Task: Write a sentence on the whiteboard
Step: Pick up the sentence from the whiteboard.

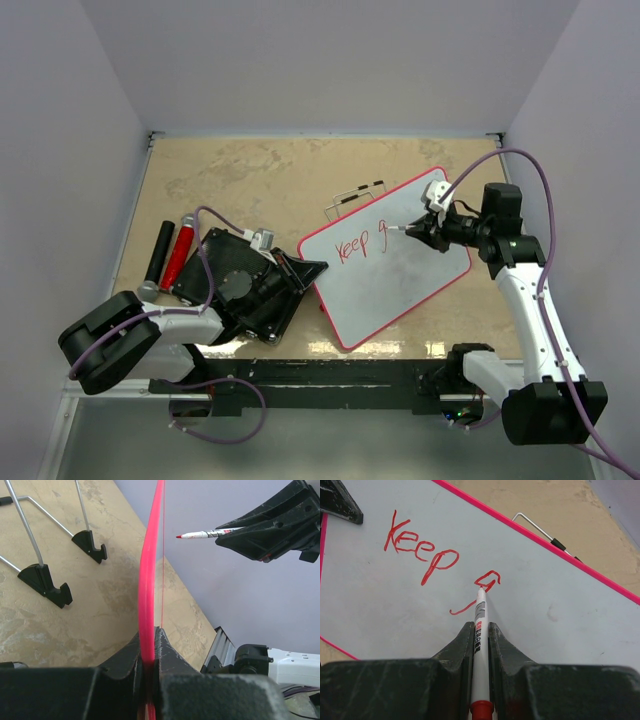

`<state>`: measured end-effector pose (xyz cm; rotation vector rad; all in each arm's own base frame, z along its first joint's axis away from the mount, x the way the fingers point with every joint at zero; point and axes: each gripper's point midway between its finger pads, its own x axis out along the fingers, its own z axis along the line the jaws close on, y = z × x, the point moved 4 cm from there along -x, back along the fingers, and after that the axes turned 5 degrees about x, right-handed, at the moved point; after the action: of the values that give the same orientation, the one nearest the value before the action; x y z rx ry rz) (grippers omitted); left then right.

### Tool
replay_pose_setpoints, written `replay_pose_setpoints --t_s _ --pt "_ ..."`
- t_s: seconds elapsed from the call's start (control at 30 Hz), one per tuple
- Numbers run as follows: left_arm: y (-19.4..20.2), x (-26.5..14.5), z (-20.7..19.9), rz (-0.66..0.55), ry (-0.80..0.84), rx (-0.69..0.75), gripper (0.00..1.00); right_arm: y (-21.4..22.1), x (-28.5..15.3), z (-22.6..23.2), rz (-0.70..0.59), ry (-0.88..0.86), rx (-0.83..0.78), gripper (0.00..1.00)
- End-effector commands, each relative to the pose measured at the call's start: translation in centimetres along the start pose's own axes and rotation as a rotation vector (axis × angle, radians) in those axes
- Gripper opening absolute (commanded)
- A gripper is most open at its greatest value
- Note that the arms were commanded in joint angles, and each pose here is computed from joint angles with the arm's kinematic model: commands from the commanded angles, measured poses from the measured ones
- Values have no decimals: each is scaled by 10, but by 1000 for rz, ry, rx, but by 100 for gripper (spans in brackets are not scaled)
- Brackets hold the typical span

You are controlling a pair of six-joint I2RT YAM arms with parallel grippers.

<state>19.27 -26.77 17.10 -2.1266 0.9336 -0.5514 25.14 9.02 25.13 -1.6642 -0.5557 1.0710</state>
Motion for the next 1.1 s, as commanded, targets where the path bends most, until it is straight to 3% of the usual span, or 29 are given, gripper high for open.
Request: replay_pose_setpoints --t_s 0.0,1.07 --pt "0 -4 -7 10 60 63 0 -13 -7 -6 -8 37 -54 0" --pt "0 -5 -9 28 71 77 0 -3 -6 -25 45 68 -48 0"
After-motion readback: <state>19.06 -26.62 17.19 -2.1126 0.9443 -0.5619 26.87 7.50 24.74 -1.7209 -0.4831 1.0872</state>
